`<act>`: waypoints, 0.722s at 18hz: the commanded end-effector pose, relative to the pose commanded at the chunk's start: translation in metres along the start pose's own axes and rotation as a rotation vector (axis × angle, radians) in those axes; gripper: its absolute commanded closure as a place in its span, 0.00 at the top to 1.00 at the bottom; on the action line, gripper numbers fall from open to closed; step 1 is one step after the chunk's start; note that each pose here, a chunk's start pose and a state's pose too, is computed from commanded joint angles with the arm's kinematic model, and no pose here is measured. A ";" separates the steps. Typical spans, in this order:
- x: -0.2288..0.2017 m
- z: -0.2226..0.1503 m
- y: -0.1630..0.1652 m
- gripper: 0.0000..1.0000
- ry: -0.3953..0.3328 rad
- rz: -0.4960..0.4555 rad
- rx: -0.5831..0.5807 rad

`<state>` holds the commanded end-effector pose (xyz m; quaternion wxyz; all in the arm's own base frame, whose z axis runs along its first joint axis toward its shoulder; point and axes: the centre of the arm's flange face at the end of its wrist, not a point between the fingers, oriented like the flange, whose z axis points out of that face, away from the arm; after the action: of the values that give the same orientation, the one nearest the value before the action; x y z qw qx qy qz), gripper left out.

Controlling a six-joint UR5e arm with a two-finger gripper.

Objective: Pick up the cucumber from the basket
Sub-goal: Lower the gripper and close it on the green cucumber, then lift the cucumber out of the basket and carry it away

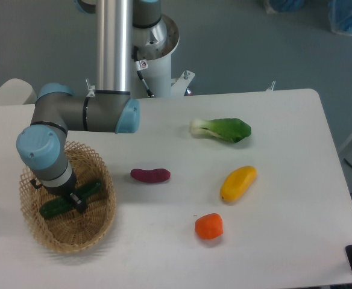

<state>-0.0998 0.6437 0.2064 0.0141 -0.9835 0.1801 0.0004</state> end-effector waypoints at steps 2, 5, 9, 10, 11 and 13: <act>-0.002 -0.006 -0.002 0.05 -0.007 -0.003 0.008; -0.011 -0.023 -0.006 0.05 -0.020 -0.009 0.029; -0.054 -0.063 0.008 0.06 -0.011 -0.068 0.044; -0.064 -0.071 0.010 0.06 0.002 -0.085 0.047; -0.077 -0.080 0.015 0.06 0.011 -0.106 0.052; -0.105 -0.096 0.028 0.06 0.021 -0.144 0.056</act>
<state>-0.2088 0.6518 0.3017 0.0397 -0.9932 0.1087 -0.0157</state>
